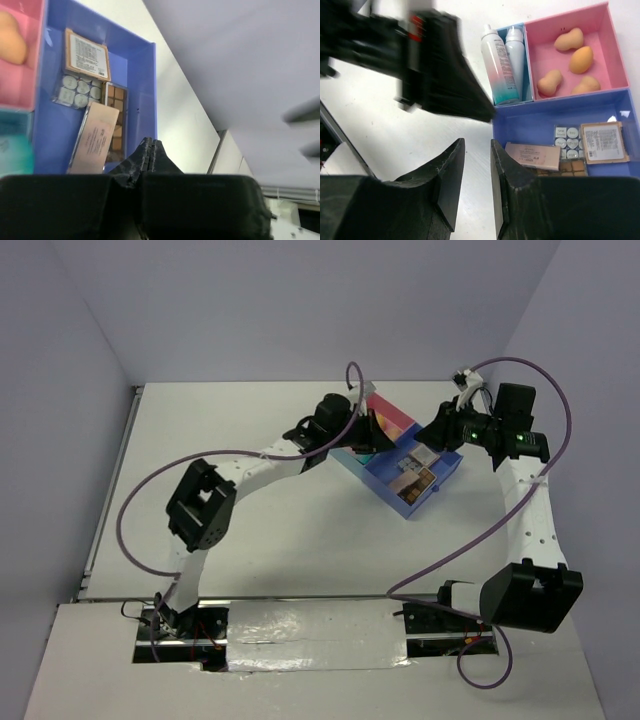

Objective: Organize the makeup

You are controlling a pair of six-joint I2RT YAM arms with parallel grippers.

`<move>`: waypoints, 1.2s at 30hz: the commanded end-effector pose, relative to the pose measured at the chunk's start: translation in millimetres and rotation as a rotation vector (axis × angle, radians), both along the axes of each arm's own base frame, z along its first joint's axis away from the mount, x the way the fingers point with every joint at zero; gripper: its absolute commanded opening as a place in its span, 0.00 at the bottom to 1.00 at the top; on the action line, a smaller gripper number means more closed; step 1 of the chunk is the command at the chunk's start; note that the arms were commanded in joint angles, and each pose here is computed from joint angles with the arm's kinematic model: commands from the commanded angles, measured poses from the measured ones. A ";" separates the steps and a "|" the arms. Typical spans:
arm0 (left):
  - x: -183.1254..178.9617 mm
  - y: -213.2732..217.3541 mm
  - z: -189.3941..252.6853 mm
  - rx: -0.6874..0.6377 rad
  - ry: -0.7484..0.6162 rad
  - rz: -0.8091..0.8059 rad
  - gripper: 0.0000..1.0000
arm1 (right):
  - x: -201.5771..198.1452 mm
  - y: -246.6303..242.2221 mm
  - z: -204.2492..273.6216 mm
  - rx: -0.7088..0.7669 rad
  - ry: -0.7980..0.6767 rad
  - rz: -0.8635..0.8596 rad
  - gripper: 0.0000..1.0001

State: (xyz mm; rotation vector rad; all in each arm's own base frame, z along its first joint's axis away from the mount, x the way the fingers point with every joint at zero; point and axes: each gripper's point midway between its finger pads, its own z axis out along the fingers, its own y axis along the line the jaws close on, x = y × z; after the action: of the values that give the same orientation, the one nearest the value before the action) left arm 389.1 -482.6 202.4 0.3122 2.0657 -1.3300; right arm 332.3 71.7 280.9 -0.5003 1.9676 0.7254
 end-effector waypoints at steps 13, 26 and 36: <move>-27.9 218.8 55.8 0.174 -0.248 0.315 0.99 | -25.7 27.8 -4.6 -0.108 -0.012 0.143 0.70; -70.6 327.7 20.4 0.310 -0.188 0.541 0.99 | -1.4 41.6 -28.8 -0.343 -0.029 0.039 0.99; -93.4 354.5 22.3 0.289 -0.198 0.664 0.99 | 10.4 13.9 8.4 -0.385 -0.149 -0.149 1.00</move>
State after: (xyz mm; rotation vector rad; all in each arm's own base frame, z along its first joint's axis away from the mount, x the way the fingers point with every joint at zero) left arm 292.8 -137.8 205.6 -0.0672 2.0084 -0.6047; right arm 328.9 99.5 254.4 -0.7196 2.0729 0.3089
